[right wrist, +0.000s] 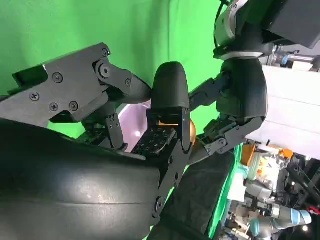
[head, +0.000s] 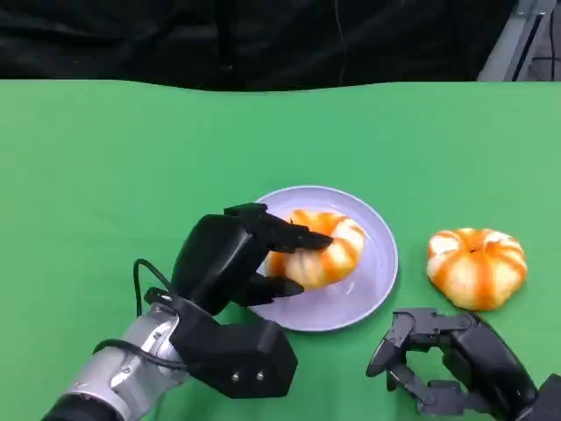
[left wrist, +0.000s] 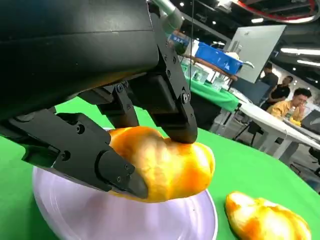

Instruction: Grasp the bread from the table and place it into the plate.

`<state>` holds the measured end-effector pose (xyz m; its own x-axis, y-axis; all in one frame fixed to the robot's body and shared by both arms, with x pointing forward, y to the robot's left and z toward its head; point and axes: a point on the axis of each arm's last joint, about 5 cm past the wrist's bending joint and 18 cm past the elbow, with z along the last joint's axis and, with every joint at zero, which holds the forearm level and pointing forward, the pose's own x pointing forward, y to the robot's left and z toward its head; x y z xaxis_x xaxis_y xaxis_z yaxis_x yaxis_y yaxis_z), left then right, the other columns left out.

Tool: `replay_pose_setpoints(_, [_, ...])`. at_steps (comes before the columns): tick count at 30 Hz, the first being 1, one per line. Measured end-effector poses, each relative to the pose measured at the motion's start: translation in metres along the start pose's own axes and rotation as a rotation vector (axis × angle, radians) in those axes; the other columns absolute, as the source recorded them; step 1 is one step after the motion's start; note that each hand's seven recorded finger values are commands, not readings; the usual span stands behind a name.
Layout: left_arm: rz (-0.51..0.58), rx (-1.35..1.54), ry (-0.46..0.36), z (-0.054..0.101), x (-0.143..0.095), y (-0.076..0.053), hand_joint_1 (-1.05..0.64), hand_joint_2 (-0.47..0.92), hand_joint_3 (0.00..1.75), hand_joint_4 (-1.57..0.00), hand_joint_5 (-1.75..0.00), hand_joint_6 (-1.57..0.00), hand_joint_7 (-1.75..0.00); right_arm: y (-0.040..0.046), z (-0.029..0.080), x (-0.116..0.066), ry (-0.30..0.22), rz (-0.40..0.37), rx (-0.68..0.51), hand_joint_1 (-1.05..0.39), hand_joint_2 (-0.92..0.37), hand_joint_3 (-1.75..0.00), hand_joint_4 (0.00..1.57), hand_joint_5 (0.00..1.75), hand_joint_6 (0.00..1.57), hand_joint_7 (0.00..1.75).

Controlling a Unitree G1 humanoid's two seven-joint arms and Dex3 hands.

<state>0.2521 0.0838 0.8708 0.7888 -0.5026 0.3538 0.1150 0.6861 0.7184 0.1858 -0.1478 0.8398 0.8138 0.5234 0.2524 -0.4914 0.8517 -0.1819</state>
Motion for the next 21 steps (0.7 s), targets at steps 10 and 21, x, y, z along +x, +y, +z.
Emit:
replay_pose_setpoints(10, [-0.020,0.035,0.023,-0.0031,-0.0002,0.0001,-0.16,0.92,0.01,-1.00,-0.21,-1.15,0.00,-0.0003,-0.0008,0.0004,0.002,0.000,0.004,-0.14,-0.71,-0.80,0.75,1.60,0.85,1.09])
replay_pose_setpoints(21, [-0.044,0.098,0.032,-0.0046,0.0001,0.0015,-0.19,0.92,0.03,-0.94,-0.05,-1.06,0.00,-0.0003,-0.0007,0.0006,0.002,0.000,0.003,-0.15,-0.71,-0.80,0.75,1.58,0.85,1.08])
